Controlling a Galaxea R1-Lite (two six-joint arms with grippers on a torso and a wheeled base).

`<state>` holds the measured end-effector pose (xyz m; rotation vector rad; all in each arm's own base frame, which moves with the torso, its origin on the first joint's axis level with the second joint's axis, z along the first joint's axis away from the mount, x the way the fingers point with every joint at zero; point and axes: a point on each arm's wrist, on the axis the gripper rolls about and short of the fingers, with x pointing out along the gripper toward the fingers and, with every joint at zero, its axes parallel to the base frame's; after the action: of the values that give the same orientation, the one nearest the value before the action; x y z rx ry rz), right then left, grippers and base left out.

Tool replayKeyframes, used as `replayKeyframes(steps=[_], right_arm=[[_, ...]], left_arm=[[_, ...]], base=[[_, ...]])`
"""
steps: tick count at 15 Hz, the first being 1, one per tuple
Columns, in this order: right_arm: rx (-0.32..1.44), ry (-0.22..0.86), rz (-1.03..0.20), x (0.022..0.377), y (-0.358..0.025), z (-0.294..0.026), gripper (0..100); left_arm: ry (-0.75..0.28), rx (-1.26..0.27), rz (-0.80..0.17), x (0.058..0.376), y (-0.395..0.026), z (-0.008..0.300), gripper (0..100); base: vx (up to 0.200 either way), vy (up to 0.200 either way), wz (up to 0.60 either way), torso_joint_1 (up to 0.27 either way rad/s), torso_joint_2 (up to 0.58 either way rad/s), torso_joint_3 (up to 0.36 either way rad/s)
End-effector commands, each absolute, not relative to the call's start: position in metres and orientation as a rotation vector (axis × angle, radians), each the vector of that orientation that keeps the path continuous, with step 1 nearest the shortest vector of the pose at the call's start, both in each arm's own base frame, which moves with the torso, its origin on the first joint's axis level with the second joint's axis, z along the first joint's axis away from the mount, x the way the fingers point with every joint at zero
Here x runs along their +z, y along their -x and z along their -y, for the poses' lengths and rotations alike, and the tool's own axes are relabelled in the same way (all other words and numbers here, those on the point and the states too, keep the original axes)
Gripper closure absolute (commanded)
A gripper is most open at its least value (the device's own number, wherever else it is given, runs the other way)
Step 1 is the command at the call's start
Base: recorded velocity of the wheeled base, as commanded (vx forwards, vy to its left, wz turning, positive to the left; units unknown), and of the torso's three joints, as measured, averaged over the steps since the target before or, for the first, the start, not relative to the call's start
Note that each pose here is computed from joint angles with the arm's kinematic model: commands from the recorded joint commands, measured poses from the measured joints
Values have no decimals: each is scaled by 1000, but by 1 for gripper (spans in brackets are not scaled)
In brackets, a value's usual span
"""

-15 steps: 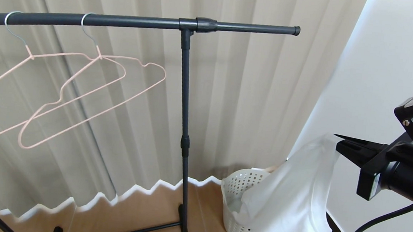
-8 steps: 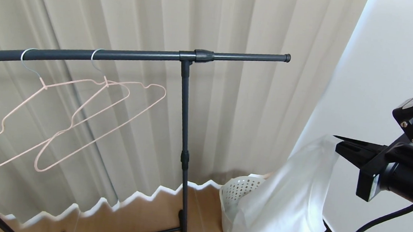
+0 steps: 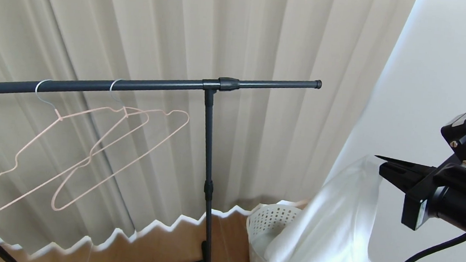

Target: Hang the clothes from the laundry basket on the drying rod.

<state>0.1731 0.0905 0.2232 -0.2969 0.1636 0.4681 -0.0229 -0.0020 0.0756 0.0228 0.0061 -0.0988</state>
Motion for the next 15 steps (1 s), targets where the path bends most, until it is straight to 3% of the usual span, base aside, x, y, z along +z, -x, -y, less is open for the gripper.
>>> replayKeyframes(steps=[1, 7, 10, 15], right_arm=[[468, 299, -166, 222, -173, -91, 100], [467, 299, -166, 222, -173, -90, 100], [465, 299, -168, 222, -173, -91, 100], [467, 312, -174, 219, -173, -90, 100]], left_arm=[[-23, -98, -7, 76, 23, 2, 0], [-33, -104, -6, 76, 23, 2, 0], [-32, -103, -8, 75, 23, 2, 0], [-33, -103, -7, 75, 23, 2, 0]], base=[[0, 0, 0, 168, -359, -193], [0, 0, 0, 167, -355, -194], [0, 0, 0, 15, -35, -20], [0, 0, 600, 3, -3, -3]])
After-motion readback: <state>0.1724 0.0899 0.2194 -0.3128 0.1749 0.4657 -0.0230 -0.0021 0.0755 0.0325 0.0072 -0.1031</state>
